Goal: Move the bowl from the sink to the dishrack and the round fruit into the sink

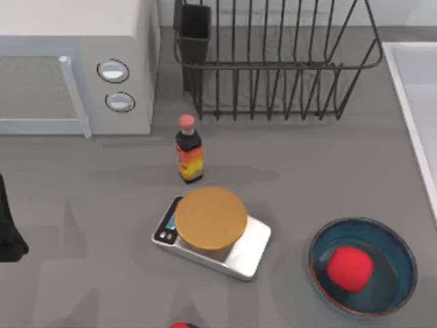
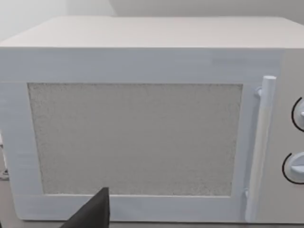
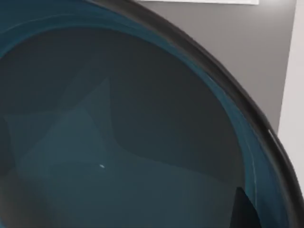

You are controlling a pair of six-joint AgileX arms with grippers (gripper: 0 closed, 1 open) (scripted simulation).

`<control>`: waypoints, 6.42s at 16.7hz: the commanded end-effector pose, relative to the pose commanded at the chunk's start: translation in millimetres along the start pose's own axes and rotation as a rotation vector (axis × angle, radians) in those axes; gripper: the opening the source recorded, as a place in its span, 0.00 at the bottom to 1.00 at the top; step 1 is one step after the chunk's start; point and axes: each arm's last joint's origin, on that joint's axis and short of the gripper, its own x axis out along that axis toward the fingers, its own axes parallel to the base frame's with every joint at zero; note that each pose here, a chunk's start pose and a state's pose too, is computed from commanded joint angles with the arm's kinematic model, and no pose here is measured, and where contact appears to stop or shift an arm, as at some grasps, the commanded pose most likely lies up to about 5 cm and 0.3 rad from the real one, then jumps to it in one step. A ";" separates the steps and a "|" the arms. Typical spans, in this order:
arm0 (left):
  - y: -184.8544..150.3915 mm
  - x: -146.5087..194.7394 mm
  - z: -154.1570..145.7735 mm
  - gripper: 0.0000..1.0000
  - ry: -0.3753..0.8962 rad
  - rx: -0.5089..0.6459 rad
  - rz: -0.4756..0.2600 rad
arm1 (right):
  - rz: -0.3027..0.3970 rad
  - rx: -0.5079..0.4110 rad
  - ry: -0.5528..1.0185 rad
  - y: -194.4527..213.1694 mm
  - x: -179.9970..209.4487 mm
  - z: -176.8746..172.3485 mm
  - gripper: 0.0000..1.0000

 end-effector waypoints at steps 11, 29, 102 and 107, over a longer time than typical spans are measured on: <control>0.0 0.0 0.0 1.00 0.000 0.000 0.000 | -0.437 -0.245 -0.572 174.0 4.0 154.4 0.00; 0.0 0.0 0.0 1.00 0.000 0.000 0.000 | 0.013 0.068 -1.457 428.8 -83.6 100.4 0.00; 0.0 0.0 0.0 1.00 0.000 0.000 0.000 | 0.019 0.062 -1.458 184.7 167.2 -111.9 1.00; 0.0 0.0 0.0 1.00 0.000 0.000 0.000 | 0.019 0.062 -1.458 184.7 167.2 -111.9 1.00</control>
